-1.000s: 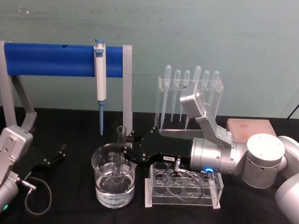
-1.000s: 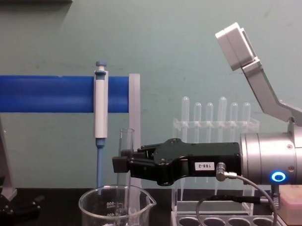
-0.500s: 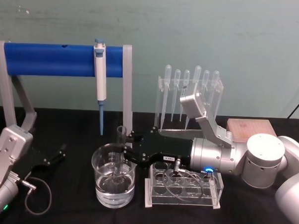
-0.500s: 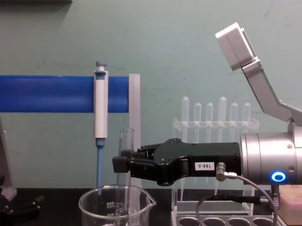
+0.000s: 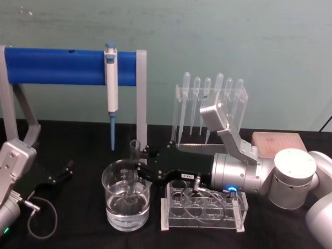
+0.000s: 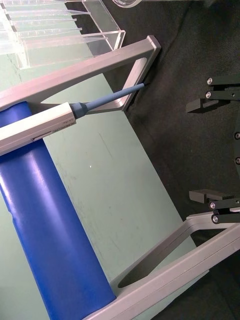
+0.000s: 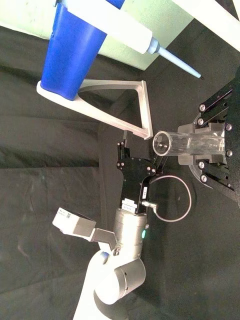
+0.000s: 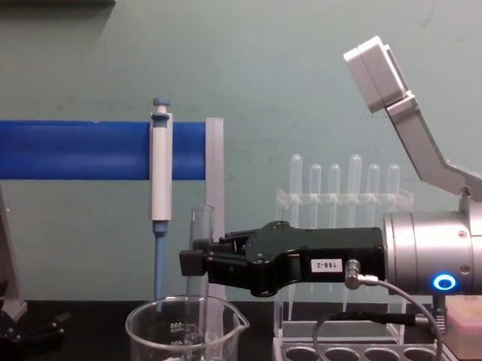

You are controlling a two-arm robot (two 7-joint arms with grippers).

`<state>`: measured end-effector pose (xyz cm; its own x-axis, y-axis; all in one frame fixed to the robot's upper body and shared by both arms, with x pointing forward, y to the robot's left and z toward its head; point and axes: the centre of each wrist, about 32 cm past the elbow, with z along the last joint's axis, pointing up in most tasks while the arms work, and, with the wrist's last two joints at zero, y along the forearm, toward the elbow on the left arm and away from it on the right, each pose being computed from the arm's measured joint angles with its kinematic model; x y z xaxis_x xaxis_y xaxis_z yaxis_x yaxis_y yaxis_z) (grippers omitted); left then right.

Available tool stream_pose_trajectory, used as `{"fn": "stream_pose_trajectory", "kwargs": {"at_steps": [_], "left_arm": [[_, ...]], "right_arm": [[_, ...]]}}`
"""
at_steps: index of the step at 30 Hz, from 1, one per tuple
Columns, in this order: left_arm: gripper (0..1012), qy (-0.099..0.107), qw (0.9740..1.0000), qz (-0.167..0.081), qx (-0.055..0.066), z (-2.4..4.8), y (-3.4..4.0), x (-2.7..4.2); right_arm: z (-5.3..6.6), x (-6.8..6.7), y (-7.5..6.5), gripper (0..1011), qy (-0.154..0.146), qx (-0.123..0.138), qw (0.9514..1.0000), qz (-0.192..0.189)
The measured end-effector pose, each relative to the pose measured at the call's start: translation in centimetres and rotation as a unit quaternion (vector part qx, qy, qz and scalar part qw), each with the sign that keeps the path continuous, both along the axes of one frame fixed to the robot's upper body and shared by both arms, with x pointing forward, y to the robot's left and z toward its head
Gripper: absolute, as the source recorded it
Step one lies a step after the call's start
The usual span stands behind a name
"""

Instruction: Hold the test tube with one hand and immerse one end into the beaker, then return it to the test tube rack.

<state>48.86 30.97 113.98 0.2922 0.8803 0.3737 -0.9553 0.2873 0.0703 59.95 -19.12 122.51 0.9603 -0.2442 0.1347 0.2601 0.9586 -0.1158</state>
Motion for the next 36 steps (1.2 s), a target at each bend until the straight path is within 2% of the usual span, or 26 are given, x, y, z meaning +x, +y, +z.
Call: {"fn": "stream_pose_trajectory", "kwargs": {"at_steps": [36], "left_arm": [[1000,0.0,1.0,0.0,0.0,0.0,0.0,0.0]], "right_arm": [[0.0,0.0,0.0,224,0.0,0.0,1.0,0.0]]}}
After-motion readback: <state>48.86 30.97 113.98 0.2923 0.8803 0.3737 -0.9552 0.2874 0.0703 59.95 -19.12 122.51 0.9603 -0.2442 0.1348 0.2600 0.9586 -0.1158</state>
